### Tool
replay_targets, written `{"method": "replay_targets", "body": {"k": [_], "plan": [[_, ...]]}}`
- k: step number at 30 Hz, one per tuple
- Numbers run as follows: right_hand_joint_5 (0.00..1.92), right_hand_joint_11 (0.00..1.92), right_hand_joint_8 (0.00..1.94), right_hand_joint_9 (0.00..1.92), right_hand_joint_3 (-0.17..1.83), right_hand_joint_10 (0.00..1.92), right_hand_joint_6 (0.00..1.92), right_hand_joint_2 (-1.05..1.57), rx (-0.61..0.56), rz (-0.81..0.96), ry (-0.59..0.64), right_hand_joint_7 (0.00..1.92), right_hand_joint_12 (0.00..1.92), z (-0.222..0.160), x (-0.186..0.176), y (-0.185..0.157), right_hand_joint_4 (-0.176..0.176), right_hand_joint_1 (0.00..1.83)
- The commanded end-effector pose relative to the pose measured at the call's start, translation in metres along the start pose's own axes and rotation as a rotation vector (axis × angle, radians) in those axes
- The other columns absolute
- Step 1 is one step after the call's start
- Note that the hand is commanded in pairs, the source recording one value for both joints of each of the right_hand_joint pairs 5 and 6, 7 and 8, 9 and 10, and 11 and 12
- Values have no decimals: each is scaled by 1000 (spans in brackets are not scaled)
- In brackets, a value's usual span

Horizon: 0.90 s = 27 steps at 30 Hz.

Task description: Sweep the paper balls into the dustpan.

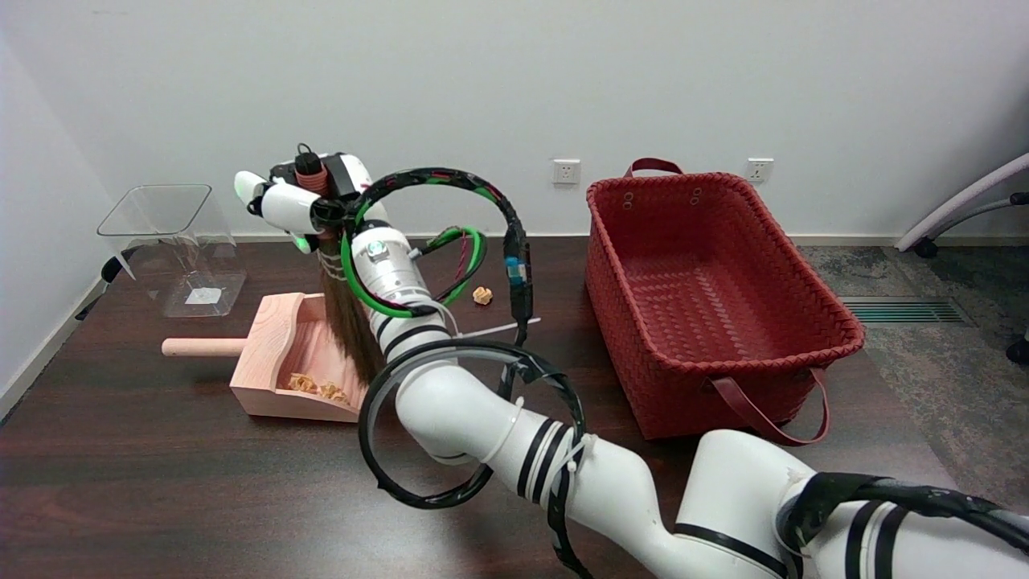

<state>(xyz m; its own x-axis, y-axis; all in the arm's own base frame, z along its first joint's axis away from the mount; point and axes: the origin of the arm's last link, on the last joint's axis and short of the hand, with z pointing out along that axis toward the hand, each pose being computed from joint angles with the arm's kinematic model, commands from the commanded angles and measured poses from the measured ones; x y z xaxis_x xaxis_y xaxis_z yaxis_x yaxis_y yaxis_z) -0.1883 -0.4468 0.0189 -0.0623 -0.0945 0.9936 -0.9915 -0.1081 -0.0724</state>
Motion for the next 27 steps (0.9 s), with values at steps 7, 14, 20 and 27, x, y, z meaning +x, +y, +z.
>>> {"method": "replay_targets", "body": {"k": [7, 14, 20, 27], "plan": [[1920, 1920, 1920, 1920, 555, 1920, 1920, 1162, 186, -478, -78, 1920, 1920, 17, 21, -40, 0, 1315], [1920, 1920, 1920, 1920, 563, 1920, 1920, 1141, 178, -552, -51, 1920, 1920, 24, 49, -33, 0, 1323], [1920, 1920, 1920, 1920, 592, 1920, 1920, 1095, 140, -575, -20, 1920, 1920, 37, 78, -21, 0, 1327], [1920, 1920, 1920, 1920, 621, 1920, 1920, 1055, 73, -597, 34, 1920, 1920, 48, 107, 2, 0, 1329]]}}
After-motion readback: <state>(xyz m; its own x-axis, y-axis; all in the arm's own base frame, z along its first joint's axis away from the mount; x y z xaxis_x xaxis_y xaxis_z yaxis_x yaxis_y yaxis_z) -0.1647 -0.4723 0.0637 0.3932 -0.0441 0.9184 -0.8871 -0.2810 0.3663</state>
